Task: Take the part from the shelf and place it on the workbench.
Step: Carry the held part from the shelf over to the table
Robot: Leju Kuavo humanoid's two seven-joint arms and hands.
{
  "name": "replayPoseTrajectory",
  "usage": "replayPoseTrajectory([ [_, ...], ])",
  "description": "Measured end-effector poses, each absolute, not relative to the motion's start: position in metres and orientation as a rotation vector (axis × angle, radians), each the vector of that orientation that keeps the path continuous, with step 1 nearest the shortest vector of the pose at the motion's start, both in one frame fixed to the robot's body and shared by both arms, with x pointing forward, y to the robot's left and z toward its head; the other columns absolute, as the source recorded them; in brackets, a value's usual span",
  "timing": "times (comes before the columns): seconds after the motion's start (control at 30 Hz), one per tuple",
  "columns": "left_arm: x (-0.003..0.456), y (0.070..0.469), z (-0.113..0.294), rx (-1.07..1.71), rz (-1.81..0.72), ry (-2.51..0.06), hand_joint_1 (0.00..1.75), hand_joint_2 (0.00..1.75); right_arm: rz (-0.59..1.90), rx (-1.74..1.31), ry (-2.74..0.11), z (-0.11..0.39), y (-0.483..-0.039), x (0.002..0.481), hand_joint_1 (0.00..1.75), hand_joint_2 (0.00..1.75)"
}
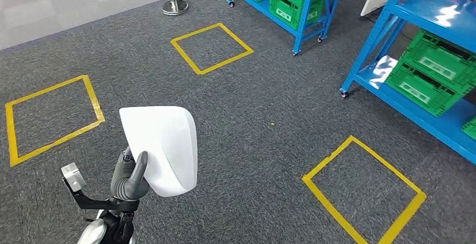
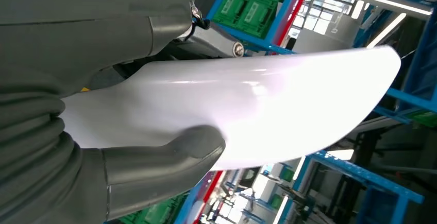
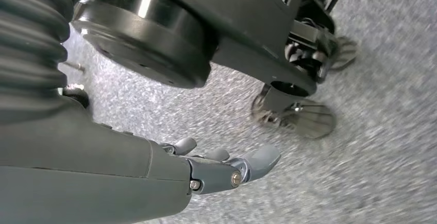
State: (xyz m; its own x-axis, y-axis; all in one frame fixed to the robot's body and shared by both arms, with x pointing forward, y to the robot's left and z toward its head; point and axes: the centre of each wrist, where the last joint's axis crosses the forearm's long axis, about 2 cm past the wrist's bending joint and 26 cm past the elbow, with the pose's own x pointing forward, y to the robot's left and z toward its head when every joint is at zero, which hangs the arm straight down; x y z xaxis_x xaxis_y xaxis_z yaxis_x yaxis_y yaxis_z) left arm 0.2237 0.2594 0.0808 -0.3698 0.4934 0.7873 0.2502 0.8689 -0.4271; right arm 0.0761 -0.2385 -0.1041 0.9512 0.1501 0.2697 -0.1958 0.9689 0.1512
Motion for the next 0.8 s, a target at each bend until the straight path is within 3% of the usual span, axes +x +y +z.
replayPoseTrajectory([
  [0.27, 0.217, 0.261, 0.078, -0.532, 0.313, -1.971, 1.75, 1.75, 0.192, 0.149, -0.229, -0.105, -0.239, 0.071, 0.00, 1.75],
  [0.6, 0.201, 0.261, 0.073, -0.679, 0.298, -2.028, 1.75, 1.75, 0.036, 0.050, -0.168, -0.109, -0.255, 0.052, 0.00, 1.75],
  [0.8, 0.192, 0.270, 0.079, -0.539, 0.198, -1.938, 1.75, 1.75, 0.089, 0.079, -0.210, -0.110, -0.257, 0.051, 0.00, 1.75],
])
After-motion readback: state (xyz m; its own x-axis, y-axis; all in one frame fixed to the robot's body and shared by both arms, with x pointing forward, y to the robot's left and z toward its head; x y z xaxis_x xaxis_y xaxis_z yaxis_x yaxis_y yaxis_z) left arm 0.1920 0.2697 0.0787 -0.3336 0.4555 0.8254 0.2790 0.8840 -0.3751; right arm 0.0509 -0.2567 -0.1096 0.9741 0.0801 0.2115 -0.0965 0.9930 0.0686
